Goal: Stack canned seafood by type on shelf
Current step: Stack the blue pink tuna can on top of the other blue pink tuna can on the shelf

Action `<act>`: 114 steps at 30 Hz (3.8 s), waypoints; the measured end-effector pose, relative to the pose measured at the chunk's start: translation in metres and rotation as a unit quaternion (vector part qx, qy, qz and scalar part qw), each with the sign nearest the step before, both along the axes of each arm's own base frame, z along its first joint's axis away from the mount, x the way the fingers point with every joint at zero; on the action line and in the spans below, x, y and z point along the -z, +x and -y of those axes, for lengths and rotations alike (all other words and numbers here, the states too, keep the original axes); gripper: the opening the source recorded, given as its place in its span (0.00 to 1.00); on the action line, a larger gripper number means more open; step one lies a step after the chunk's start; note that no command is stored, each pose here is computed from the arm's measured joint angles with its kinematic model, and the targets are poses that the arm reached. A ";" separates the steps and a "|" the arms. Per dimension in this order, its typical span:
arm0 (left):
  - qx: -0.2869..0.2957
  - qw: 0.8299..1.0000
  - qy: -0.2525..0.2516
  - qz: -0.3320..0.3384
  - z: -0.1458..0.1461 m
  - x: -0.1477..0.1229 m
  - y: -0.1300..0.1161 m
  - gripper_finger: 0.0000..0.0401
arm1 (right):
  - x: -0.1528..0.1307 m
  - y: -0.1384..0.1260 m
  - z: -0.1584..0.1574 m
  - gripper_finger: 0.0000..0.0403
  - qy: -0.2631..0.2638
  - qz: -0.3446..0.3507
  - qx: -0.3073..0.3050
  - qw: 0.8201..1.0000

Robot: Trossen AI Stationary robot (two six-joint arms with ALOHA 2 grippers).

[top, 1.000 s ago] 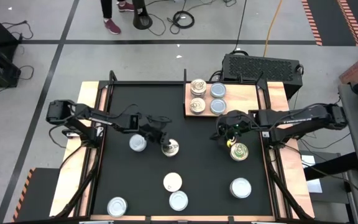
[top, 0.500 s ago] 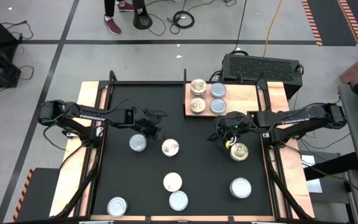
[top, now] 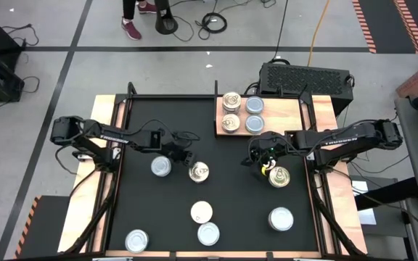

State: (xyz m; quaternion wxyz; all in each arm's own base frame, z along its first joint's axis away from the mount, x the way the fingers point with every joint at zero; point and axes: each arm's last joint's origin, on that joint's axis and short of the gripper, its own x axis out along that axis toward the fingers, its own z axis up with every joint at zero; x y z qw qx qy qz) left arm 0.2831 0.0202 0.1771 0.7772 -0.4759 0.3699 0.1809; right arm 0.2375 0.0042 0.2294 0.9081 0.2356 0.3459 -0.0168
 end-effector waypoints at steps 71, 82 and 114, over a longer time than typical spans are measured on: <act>-0.049 0.998 -0.004 0.048 0.002 0.028 0.027 0.00 | -0.014 -0.024 0.001 0.00 0.012 -0.014 0.028 0.999; -0.118 0.983 0.002 0.141 0.010 0.005 0.044 0.00 | -0.034 -0.052 0.003 0.00 -0.013 0.018 0.060 0.998; -0.143 0.982 0.076 0.097 -0.003 -0.060 0.044 0.00 | -0.041 -0.072 0.004 0.00 -0.018 0.017 0.072 0.997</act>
